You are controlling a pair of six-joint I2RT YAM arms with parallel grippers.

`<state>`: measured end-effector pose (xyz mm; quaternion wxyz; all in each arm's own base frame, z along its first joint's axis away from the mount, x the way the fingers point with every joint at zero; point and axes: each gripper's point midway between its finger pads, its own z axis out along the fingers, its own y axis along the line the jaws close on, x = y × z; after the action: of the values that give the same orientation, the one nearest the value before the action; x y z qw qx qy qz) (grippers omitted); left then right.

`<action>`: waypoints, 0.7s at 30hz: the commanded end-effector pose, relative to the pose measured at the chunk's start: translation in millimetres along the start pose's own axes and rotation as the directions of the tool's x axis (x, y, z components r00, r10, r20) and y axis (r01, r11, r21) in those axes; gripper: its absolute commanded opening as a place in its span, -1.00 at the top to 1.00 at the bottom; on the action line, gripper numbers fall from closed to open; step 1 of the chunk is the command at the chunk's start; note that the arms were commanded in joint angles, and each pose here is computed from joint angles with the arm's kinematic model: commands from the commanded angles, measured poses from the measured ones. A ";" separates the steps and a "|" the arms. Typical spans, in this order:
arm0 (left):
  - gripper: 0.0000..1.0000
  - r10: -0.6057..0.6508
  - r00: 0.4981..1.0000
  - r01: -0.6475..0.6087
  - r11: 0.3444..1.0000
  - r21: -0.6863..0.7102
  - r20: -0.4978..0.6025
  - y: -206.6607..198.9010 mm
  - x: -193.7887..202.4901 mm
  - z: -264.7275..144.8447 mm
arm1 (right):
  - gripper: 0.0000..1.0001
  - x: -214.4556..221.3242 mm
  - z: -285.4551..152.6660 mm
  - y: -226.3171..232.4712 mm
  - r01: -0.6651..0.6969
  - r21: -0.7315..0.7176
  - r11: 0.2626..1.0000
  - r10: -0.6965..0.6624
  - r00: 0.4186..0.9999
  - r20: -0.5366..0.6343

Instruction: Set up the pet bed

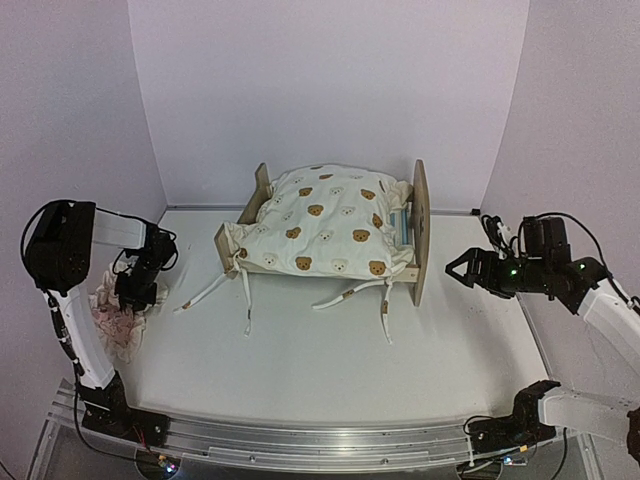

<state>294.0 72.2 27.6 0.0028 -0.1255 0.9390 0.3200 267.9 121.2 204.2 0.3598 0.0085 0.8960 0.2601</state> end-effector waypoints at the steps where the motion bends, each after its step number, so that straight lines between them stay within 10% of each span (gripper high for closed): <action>1: 0.93 -0.028 1.000 0.027 0.999 0.040 0.006 1.8 -7.9 -10.3 | -0.96 2.0 -0.2 -1.2 0.016 -0.001 1.000 -0.016 1.000 -0.002; 11: 1.00 -0.078 0.977 -0.029 0.874 0.486 0.198 -49.6 -18.2 -129.9 | -0.96 2.1 -1.8 1.6 0.014 -0.015 1.000 -0.014 1.000 -0.001; 21: 1.00 -0.228 0.902 -0.327 0.195 0.925 0.367 -65.9 8.9 -317.1 | -0.96 -1.1 -4.5 49.0 -0.031 -0.275 0.961 0.021 0.999 -0.041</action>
<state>330.7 -106.8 167.4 0.2251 -0.0622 0.9641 -0.1266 260.7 133.7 206.5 0.3419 -0.0055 0.8917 0.2965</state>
